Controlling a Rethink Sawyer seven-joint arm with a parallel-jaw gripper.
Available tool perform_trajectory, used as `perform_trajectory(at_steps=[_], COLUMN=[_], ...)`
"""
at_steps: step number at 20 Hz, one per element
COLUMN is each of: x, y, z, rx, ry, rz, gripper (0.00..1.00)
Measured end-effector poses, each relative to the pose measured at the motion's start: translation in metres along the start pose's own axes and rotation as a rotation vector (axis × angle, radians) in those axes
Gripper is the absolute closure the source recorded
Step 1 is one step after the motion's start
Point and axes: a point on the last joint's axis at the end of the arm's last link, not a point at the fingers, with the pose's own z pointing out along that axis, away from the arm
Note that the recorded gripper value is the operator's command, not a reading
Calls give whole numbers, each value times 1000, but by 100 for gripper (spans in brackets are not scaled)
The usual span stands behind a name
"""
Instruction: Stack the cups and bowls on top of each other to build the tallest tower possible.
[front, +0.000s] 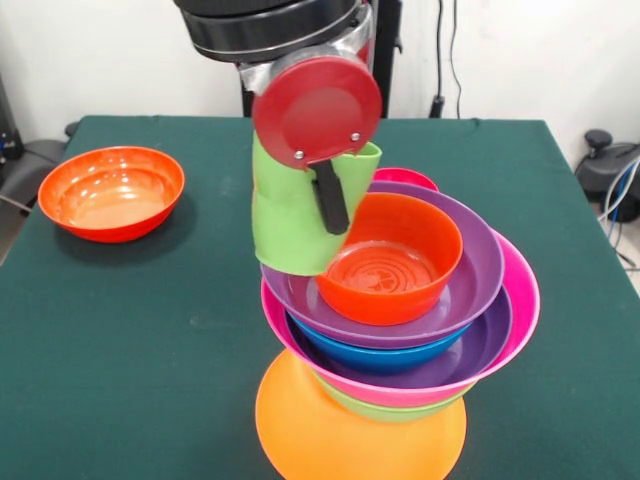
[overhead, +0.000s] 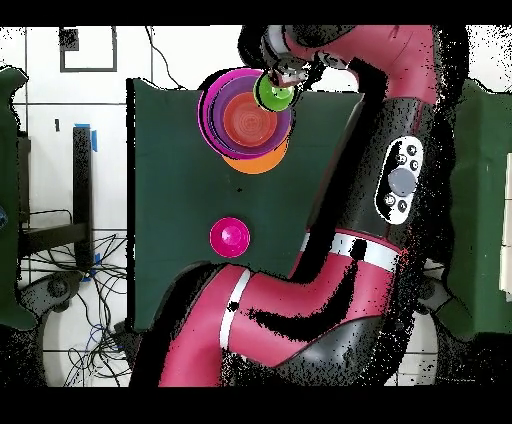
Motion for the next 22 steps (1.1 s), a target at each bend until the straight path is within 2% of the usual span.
perform_trajectory(at_steps=[11,20,22], x=[22,53,55], y=[6,-2,-3], z=[2,19,21], rx=[3,55,58], ry=[6,29,30], rz=[-14,-12,-8], gripper=[100,100,100])
